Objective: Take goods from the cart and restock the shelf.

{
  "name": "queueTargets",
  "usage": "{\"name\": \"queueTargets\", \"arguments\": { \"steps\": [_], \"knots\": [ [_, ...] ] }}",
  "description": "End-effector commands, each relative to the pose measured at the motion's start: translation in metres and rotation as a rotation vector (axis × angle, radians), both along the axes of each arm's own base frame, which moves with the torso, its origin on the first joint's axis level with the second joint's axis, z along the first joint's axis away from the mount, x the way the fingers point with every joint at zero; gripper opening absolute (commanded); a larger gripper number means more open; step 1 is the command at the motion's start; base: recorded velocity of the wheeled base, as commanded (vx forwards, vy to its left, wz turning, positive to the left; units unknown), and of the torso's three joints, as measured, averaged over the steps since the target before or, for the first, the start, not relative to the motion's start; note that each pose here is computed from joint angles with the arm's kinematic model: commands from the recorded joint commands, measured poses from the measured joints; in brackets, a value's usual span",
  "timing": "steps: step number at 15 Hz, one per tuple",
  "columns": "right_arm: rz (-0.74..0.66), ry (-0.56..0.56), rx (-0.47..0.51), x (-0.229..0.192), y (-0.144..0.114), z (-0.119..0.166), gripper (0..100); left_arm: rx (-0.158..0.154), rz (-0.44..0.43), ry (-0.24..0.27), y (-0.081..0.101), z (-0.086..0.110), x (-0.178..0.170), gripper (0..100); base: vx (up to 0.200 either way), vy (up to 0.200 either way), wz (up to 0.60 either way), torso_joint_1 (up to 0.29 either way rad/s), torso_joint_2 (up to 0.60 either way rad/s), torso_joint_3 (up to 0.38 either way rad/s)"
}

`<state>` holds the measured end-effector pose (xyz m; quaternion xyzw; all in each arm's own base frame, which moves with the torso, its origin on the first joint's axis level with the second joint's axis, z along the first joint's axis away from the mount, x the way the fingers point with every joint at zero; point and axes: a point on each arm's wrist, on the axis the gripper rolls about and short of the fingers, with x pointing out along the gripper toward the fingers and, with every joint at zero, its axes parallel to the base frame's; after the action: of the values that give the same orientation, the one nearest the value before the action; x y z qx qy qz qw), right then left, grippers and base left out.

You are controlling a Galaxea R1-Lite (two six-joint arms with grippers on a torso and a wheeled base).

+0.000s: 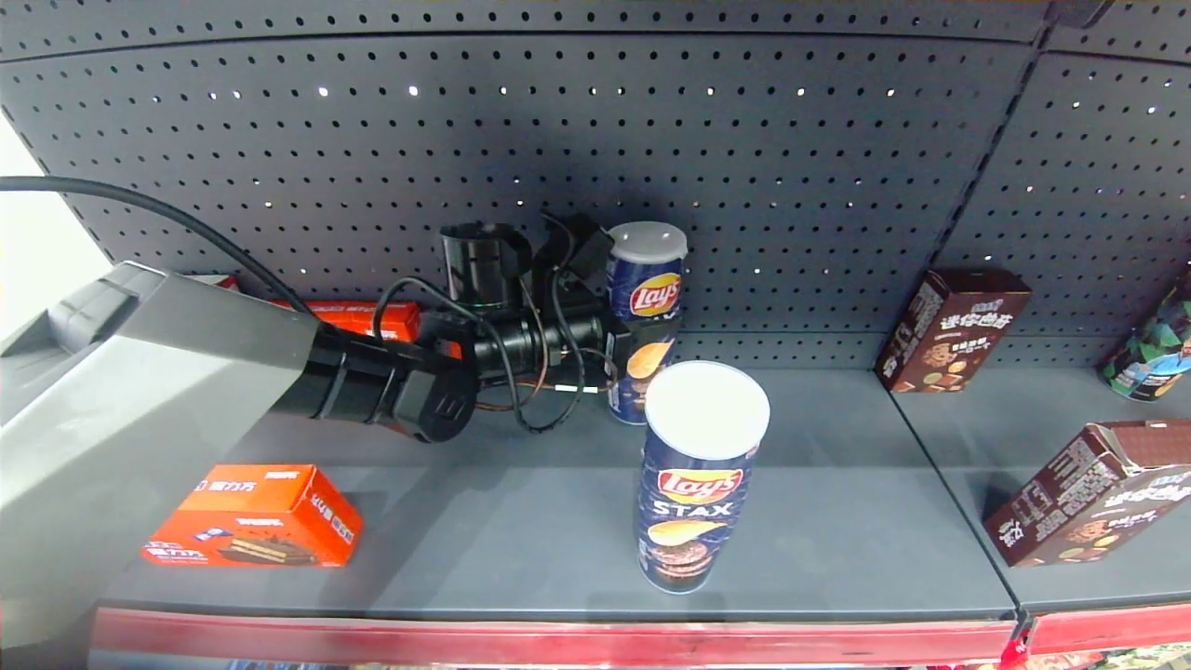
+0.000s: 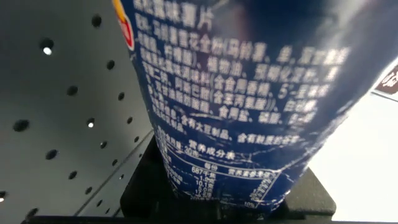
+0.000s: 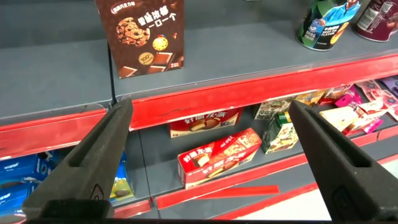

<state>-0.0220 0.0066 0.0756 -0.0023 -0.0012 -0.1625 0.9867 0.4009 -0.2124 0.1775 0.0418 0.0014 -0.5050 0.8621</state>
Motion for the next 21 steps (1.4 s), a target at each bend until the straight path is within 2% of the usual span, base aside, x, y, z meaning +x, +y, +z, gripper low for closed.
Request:
{"name": "queueTargets", "arguments": {
  "steps": [1,3,5,6,9,11,13,14,16,17,18,20,21],
  "knots": [
    [0.000,0.002,0.000,0.000,0.000,0.000,100,0.005,-0.001,0.007,-0.001,-0.005,0.002,0,0.000,0.000,0.00,0.000,0.00,0.000],
    [0.001,0.002,0.000,0.000,0.000,0.000,100,0.011,-0.007,0.011,-0.005,-0.010,0.002,0,0.000,0.000,0.00,0.000,0.00,0.000],
    [0.000,0.002,0.000,0.000,0.000,0.000,100,0.005,-0.013,0.001,-0.008,-0.014,0.003,0,0.000,0.000,0.00,0.000,0.00,0.000],
    [0.000,0.002,0.000,0.000,0.000,0.000,100,0.006,-0.015,0.001,-0.009,-0.015,0.002,100,0.000,0.000,0.00,0.000,0.00,0.000],
    [0.001,0.002,0.000,0.000,0.000,0.000,100,0.014,-0.011,0.014,-0.004,-0.015,-0.003,100,0.000,0.000,0.00,0.000,0.00,0.000],
    [0.000,0.002,0.000,0.000,0.000,0.000,100,0.011,-0.003,0.016,0.007,0.001,-0.017,100,0.000,0.000,0.00,0.000,0.00,0.000],
    [0.000,0.002,0.000,0.000,0.000,0.000,100,0.015,0.008,0.022,0.016,0.008,-0.031,100,0.000,0.000,0.00,0.000,0.00,0.000],
    [0.001,0.002,0.000,0.000,0.000,0.000,100,0.018,0.040,0.020,0.025,0.015,-0.041,100,0.000,0.000,0.00,0.000,0.00,0.000],
    [0.000,0.002,0.000,0.000,0.000,0.000,100,0.022,0.089,0.017,0.030,0.020,-0.049,100,0.000,0.000,0.00,0.000,0.00,0.000],
    [0.000,0.002,0.000,0.000,0.000,0.000,100,0.034,0.151,0.025,0.035,0.021,-0.057,100,0.000,0.000,0.00,0.000,0.00,0.000],
    [0.000,0.002,0.000,0.000,0.000,0.000,100,0.034,0.151,0.025,0.035,0.021,-0.057,100,0.000,0.000,0.00,0.000,0.00,0.000],
    [0.001,0.002,0.000,0.000,0.000,0.000,100,0.117,0.200,0.043,0.041,0.017,-0.066,100,0.000,0.000,0.00,0.000,0.00,0.000],
    [0.001,0.002,0.000,0.000,0.000,0.000,100,0.129,0.221,0.047,0.042,0.017,-0.066,100,0.000,0.000,0.00,0.000,0.00,0.000]
  ]
}}
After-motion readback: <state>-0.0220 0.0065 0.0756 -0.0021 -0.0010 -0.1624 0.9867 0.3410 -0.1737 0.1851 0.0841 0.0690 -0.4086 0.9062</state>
